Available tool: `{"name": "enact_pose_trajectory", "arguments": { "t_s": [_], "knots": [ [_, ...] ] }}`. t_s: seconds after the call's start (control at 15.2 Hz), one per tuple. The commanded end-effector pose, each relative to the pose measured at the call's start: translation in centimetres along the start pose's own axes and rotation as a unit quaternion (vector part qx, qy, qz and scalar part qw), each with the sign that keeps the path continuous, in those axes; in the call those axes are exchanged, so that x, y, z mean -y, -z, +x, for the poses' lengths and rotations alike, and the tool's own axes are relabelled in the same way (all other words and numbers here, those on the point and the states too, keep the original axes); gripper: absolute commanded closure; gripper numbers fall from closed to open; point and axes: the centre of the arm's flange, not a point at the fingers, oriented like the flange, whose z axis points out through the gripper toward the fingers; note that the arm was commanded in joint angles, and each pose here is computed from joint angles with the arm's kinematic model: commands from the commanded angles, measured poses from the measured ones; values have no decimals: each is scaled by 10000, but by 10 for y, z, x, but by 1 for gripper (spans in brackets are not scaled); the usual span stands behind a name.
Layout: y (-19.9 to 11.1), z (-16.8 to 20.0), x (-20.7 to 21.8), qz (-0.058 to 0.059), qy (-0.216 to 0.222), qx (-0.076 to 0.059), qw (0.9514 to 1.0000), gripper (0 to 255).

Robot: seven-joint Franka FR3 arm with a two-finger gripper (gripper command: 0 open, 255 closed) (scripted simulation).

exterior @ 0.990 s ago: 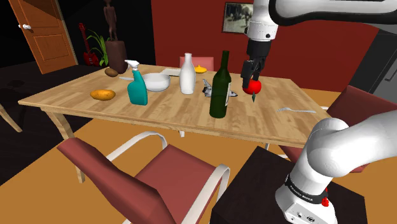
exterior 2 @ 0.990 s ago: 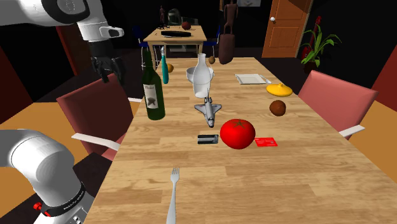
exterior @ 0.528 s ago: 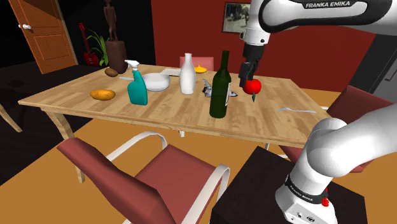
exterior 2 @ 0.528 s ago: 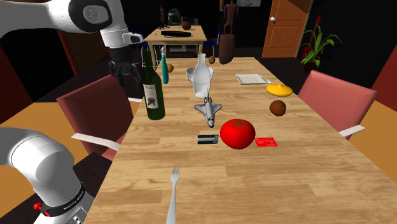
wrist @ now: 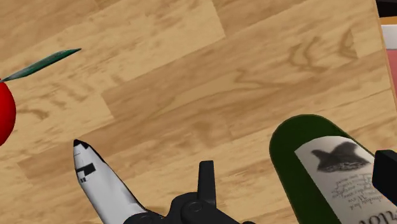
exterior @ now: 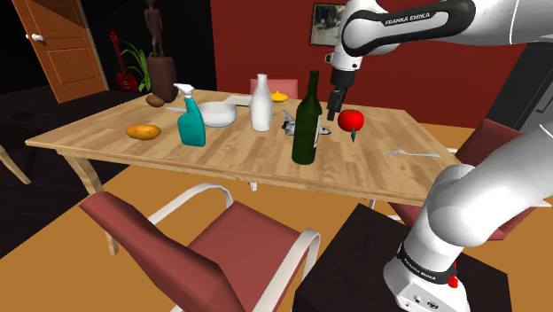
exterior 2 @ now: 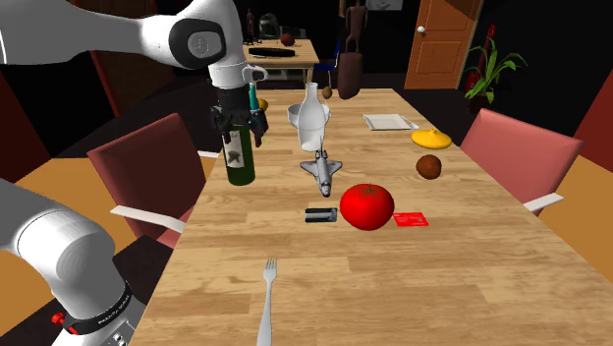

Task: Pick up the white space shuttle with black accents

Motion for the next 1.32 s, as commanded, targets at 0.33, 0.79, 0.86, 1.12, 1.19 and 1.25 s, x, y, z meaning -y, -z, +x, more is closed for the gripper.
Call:
{"name": "enact_pose_trajectory", "arguments": {
  "t_s": [0.33,0.79,0.86,1.12,1.19,1.25],
  "knots": [
    [-37,47,-75,134,556,-84,9983,0],
    [-74,102,-142,274,1097,-167,9934,0],
    [-79,110,-151,294,1175,-178,9925,0],
    [-101,146,-185,374,1482,-225,9880,0],
    [-107,155,-193,393,1559,-237,9867,0],
    [-111,163,-200,410,1622,-247,9856,0]
  ]
}}
